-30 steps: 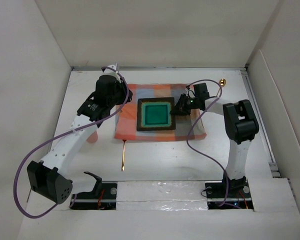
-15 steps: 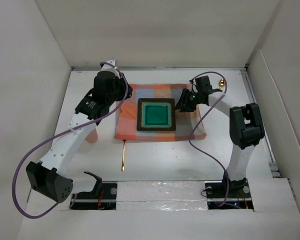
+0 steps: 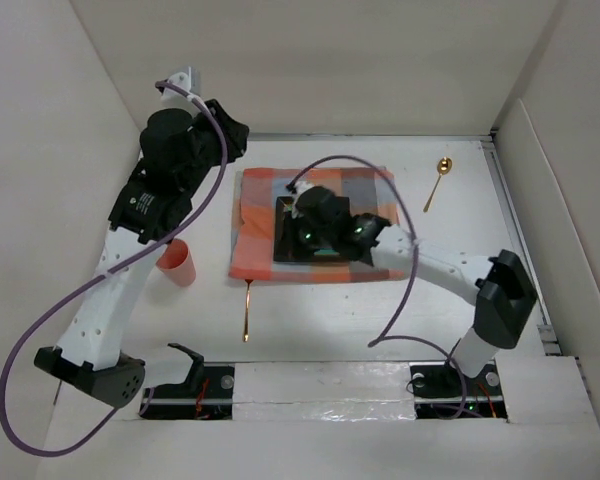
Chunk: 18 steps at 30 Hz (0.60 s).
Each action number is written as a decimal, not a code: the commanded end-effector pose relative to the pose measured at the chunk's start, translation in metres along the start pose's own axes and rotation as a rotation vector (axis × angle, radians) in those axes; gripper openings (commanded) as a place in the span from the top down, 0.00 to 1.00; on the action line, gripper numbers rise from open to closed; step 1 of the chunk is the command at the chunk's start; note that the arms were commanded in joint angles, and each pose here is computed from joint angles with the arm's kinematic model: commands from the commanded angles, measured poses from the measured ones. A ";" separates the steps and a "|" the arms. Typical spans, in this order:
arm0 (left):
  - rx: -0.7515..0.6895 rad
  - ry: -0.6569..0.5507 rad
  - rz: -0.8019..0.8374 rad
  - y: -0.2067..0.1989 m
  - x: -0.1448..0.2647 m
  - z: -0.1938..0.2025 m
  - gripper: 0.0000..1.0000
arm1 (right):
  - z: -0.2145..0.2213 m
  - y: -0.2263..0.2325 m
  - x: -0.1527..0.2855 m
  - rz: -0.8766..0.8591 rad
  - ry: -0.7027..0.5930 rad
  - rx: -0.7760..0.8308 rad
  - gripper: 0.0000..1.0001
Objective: Set the dinner table for one person
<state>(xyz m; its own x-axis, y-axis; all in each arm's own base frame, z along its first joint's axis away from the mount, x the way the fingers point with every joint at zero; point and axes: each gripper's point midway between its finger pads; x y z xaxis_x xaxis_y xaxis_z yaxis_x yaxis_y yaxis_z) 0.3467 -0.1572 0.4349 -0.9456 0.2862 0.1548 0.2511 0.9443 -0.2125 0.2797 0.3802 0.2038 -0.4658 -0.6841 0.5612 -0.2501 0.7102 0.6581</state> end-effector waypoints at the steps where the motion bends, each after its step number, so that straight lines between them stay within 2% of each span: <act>1: 0.007 -0.164 0.010 -0.005 0.035 -0.065 0.77 | 0.030 -0.005 -0.032 0.132 -0.015 -0.003 0.94; 2: 0.015 -0.194 0.021 -0.007 0.045 -0.077 0.76 | 0.052 0.007 -0.050 0.148 0.014 0.040 0.78; 3: 0.015 -0.195 0.021 -0.007 0.045 -0.078 0.76 | 0.052 0.007 -0.050 0.148 0.014 0.040 0.78; 4: 0.026 -0.212 0.035 -0.009 0.052 -0.083 0.74 | 0.058 0.011 -0.054 0.153 0.018 0.056 0.70; 7: 0.051 -0.226 0.064 -0.011 0.064 -0.080 0.73 | 0.087 0.024 -0.077 0.165 0.050 0.103 0.57; 9: 0.062 -0.245 0.086 -0.013 0.076 -0.079 0.73 | 0.102 0.019 -0.094 0.221 0.072 0.123 0.56; 12: 0.067 -0.199 0.107 -0.012 0.080 -0.055 0.73 | 0.128 0.014 -0.113 0.280 0.097 0.150 0.54; 18: 0.052 -0.179 0.113 -0.012 0.088 -0.037 0.72 | 0.140 -0.010 -0.138 0.388 0.074 0.148 0.54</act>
<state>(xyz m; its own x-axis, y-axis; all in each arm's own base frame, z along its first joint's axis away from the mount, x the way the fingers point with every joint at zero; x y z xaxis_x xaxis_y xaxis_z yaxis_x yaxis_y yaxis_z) 0.2729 -0.1318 0.4847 -0.9449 0.3265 -0.0227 0.3203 0.9081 -0.2699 0.2092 0.4927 0.0416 -0.4063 -0.4229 0.8100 -0.2502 0.9041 0.3465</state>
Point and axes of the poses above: each gripper's point midway between its finger pads, its own x axis back along the fingers, its own y axis along the line the jaws close on, z = x × y, and after that the axes turned 14 degrees about -x, right-handed
